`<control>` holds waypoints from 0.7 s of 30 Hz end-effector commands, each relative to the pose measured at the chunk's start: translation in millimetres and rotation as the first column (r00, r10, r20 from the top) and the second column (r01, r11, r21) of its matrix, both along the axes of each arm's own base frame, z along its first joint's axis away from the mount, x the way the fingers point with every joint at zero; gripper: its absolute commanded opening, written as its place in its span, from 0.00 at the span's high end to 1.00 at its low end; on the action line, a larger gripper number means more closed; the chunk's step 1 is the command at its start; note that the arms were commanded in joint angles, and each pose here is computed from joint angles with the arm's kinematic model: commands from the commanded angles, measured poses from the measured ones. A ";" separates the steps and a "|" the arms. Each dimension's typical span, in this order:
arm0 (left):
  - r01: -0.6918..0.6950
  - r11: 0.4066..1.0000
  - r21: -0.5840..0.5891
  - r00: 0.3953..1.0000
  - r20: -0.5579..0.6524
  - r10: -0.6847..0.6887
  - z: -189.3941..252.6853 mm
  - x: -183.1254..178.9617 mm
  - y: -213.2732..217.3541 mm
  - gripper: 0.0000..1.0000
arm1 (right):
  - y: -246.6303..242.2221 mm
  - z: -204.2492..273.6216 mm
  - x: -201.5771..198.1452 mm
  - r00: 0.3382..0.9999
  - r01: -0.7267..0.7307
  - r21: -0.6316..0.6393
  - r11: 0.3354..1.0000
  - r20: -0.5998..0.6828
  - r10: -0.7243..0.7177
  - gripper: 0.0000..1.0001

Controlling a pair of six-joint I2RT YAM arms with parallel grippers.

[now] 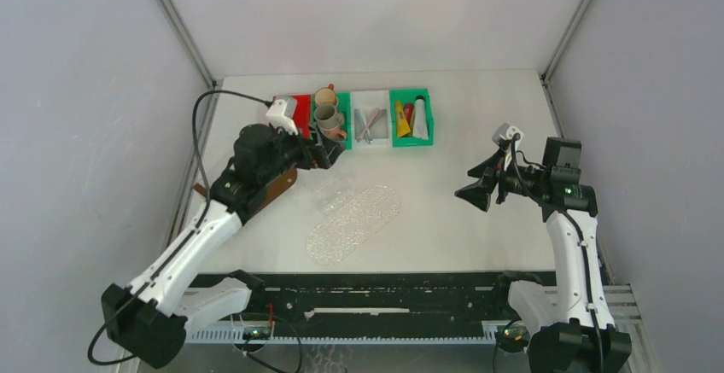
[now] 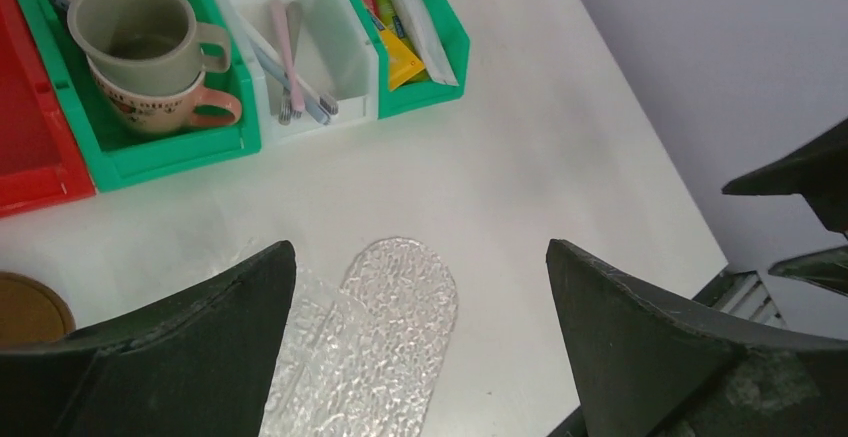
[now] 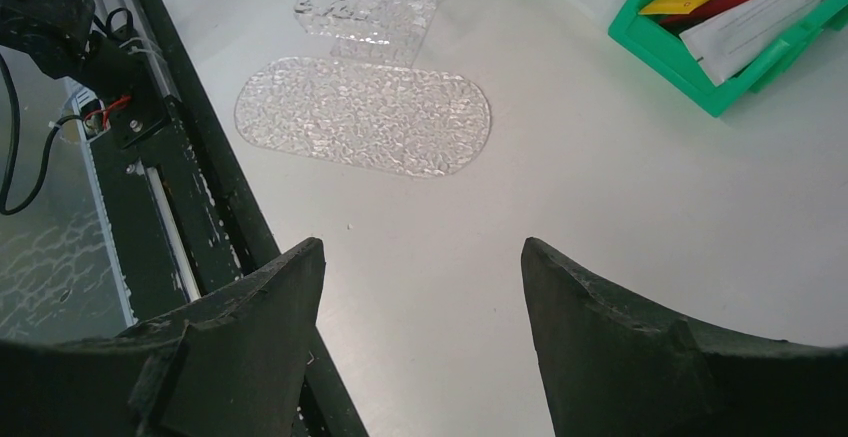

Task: Prepare toiletry sets of a toothbrush and toothpaste on the tray
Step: Pick up the cup from the storage box.

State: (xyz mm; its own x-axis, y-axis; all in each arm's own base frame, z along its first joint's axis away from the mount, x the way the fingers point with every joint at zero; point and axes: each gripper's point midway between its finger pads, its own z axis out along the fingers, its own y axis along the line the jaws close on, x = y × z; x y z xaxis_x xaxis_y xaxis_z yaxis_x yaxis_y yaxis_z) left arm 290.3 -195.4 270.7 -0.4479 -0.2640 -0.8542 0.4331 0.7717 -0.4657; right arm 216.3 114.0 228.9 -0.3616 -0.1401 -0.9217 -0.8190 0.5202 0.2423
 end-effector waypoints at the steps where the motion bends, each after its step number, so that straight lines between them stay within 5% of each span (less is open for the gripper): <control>1: 0.023 0.999 0.026 0.992 0.126 -0.026 55.7 25.4 -12.2 0.01 | -1.3 5.1 4.0 0.999 0.014 -0.015 1.000 0.038 -0.013 0.20; 10: -0.128 0.926 0.355 0.991 0.071 0.109 26.7 85.9 17.1 0.02 | 2.4 1.5 4.0 1.000 -0.002 -0.020 1.000 0.023 0.002 0.20; 15: -0.025 0.985 0.171 0.996 -0.083 0.040 12.5 122.9 4.0 0.20 | 4.1 -0.2 4.2 1.000 -0.005 -0.028 1.000 0.019 0.006 0.20; 21: -0.144 0.957 0.252 0.975 -0.128 0.180 -4.3 164.4 24.3 0.22 | 7.0 0.1 2.7 1.000 -0.017 -0.033 0.999 0.025 0.018 0.20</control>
